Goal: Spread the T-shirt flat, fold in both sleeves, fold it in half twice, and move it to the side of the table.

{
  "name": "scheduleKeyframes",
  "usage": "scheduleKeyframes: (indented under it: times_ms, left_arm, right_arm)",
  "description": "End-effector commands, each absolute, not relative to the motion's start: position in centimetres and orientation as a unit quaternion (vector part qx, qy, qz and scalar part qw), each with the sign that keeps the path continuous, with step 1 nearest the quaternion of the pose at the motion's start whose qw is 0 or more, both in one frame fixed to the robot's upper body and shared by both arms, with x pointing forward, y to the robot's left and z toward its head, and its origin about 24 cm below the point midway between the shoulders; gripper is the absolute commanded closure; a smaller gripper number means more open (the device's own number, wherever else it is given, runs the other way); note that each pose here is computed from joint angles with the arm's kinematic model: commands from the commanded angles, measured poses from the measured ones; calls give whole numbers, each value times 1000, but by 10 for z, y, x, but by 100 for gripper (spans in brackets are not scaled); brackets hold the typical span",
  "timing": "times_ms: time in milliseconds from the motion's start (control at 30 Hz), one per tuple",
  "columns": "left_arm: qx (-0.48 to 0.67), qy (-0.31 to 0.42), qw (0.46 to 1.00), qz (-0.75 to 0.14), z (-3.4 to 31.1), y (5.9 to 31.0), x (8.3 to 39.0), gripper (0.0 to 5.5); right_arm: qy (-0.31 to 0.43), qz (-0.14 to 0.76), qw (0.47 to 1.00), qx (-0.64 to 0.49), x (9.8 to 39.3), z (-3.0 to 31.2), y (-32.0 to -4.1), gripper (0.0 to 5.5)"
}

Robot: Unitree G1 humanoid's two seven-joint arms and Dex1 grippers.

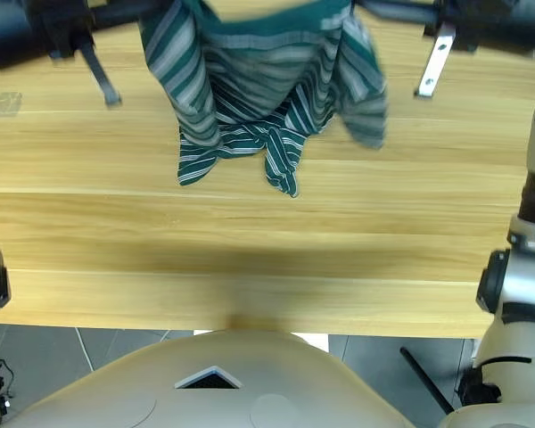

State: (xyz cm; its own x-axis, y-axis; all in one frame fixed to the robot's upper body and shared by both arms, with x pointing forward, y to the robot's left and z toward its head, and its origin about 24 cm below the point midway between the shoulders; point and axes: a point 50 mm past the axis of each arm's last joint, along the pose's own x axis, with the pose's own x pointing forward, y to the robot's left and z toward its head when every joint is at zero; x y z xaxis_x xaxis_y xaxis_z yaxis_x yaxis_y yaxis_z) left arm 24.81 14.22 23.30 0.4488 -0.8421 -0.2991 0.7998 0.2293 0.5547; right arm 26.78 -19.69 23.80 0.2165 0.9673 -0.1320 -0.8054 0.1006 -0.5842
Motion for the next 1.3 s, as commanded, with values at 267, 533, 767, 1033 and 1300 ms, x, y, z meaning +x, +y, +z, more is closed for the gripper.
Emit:
scheduleKeyframes:
  times_ms: [267,533,767,1033,1300]
  left_arm:
    - [349,25,677,-648,220,146,219,547]
    - [481,-68,851,-200,304,153,402,547]
    - [411,-213,885,-46,407,161,394,547]
    - [471,-107,861,-159,335,162,415,547]
    - [489,64,731,-472,154,167,349,547]
  right_arm:
    - [-48,685,702,-186,250,219,-179,548]
    - [-113,168,872,-447,404,278,-206,548]
    - [-218,-66,790,-568,397,359,-227,548]
    - [-212,4,780,-589,406,325,-215,548]
    - [-109,410,705,-569,372,163,-185,548]
